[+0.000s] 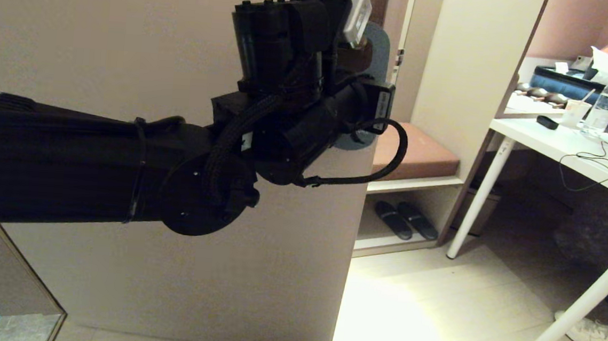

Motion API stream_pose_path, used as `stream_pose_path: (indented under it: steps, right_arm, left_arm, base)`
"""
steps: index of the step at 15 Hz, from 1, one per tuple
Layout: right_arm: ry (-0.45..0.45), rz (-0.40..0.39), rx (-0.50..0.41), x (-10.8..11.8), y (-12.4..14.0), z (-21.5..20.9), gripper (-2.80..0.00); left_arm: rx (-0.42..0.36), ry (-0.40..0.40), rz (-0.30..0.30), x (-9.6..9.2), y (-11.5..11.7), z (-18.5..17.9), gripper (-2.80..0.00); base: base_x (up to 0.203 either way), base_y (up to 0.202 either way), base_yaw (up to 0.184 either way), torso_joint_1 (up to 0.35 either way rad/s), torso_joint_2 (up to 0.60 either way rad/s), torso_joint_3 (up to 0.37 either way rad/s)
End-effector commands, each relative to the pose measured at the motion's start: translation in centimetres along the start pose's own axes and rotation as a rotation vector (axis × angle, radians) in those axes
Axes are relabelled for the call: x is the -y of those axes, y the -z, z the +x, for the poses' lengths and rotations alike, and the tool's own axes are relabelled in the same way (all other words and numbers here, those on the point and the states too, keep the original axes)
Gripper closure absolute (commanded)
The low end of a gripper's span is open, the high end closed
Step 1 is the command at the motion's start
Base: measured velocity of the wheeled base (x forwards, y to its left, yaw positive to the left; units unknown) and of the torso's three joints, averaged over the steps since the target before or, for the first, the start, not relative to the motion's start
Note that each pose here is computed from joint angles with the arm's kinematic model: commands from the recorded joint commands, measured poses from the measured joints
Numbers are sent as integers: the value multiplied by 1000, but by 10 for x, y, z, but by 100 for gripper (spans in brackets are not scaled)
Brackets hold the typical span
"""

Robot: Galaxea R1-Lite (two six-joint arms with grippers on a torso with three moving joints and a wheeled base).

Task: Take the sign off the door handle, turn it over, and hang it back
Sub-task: Hang the sign back with the other side facing out

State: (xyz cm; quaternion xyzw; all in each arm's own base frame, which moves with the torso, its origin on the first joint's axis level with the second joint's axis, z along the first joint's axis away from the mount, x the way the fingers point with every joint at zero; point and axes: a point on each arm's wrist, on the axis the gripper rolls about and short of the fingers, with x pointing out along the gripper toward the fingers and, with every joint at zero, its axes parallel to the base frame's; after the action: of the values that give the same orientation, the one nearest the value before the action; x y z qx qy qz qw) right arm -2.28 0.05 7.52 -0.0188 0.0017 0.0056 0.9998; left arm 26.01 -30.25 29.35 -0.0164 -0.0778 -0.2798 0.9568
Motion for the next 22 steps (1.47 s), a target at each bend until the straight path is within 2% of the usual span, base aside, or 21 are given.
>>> stream_pose_path:
  steps: [1, 7, 12, 22]
  right_arm:
    - [-1, -1, 1, 0, 0, 0, 0]
    - [0, -1, 1, 0, 0, 0, 0]
    - [-1, -1, 1, 0, 0, 0, 0]
    - [-1, -1, 1, 0, 0, 0, 0]
  left_arm:
    - [-10, -1, 3, 1, 6, 4, 0]
    - [-13, -3, 2, 2, 8, 5, 0]
    - [35, -19, -8, -3, -3, 13, 0]
    - [32, -22, -8, -1, -3, 12, 0]
  base:
    - [0, 0, 0, 0, 0, 0]
    - [0, 0, 0, 0, 0, 0]
    - [0, 0, 0, 0, 0, 0]
    - [0, 0, 0, 0, 0, 0]
